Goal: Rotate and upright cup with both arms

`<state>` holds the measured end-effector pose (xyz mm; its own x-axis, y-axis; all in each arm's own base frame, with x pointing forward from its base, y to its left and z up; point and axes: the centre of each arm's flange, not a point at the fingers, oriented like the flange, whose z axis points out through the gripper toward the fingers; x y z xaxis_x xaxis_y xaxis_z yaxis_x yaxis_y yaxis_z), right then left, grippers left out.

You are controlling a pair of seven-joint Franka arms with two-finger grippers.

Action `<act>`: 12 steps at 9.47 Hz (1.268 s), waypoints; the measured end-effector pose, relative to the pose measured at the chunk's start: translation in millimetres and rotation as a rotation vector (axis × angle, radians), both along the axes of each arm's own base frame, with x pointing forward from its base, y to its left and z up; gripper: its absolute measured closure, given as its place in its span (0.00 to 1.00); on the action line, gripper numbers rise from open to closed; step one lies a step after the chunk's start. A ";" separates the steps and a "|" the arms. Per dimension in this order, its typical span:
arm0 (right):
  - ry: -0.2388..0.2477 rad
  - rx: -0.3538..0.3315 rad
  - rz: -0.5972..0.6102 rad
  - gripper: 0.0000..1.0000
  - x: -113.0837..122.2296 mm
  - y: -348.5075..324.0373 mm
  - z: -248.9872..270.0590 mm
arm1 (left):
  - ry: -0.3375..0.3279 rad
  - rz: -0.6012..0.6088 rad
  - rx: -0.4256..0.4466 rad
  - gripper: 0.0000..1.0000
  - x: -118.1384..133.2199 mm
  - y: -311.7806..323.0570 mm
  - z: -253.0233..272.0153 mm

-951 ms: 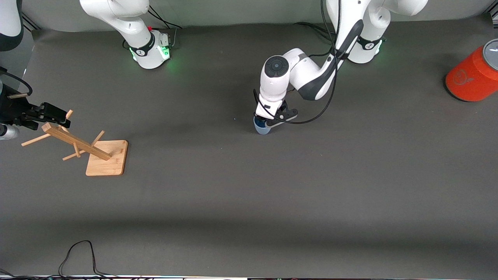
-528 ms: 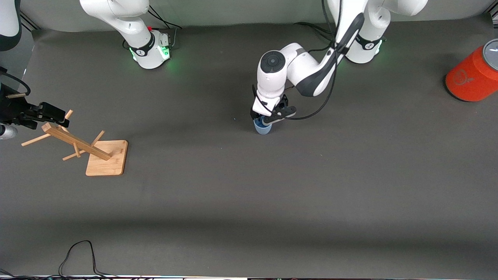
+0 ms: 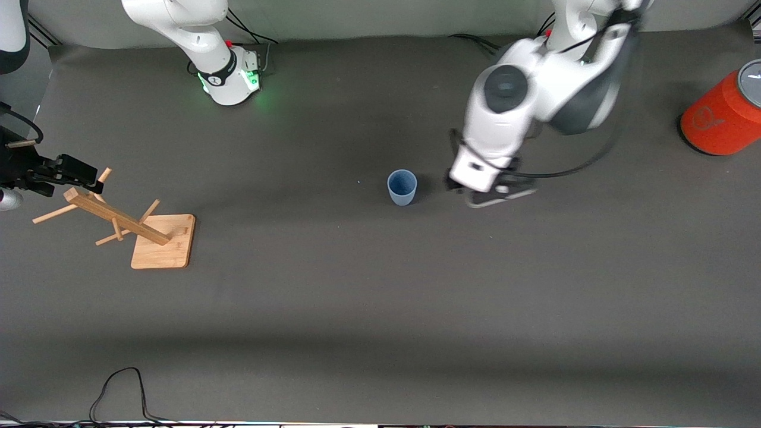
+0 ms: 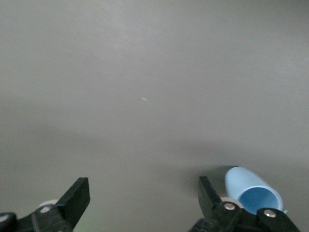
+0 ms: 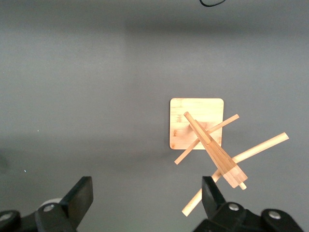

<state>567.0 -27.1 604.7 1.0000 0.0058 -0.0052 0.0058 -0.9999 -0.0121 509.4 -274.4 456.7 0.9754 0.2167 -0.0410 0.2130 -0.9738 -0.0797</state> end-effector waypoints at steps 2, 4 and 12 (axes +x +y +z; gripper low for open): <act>0.000 0.000 -0.001 0.00 -0.2 -0.6 0.2 | 0.055 -0.091 -0.039 0.00 8.9 87.1 45.0; 0.007 0.000 -0.002 0.00 -1.0 -0.9 -0.4 | 0.037 -0.106 -0.056 0.00 0.9 154.7 91.7; 0.014 0.001 -0.004 0.00 -2.2 -2.0 0.7 | -0.014 -0.152 -0.104 0.00 -27.0 242.4 170.4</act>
